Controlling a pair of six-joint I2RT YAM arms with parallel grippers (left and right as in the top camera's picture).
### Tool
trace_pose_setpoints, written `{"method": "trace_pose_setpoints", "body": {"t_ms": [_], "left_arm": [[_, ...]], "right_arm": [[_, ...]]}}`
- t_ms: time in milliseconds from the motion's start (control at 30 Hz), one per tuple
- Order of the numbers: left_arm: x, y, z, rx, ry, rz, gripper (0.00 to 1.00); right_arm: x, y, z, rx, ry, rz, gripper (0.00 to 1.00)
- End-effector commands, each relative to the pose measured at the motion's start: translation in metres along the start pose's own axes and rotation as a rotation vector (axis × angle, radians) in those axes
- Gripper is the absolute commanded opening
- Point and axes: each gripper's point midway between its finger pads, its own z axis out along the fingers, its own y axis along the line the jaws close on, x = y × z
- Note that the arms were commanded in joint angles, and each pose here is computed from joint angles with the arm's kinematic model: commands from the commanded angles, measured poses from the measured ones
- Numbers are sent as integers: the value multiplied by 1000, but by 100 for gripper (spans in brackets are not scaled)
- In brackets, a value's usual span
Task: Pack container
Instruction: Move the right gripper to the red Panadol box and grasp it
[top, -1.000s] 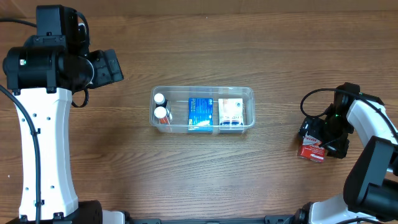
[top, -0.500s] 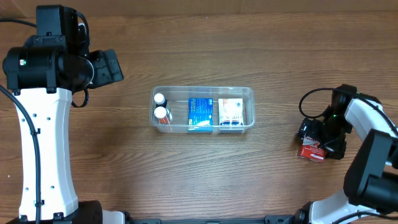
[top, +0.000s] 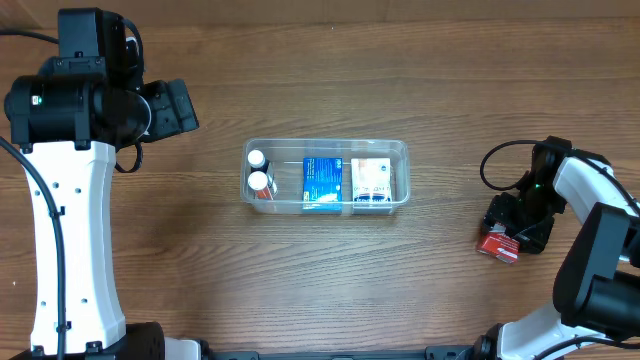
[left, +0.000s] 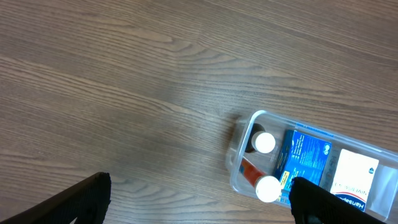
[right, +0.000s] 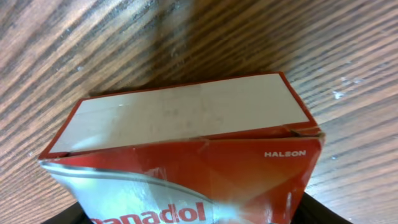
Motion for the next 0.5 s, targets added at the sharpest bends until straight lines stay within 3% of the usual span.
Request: {"method": "trace_pose_setpoints", "body": {"t_ms": [0, 233, 467], "left_arm": [[-5, 1, -5, -2, -23, 13, 93], [-5, 1, -5, -1, -22, 13, 93], [-4, 1, -5, -2, -18, 13, 93]], "right_arm": [[-12, 7, -20, -14, -37, -8, 67], [-15, 45, -75, -23, -107, -123, 69], [7, 135, -167, -103, -378, -360, 69]]}}
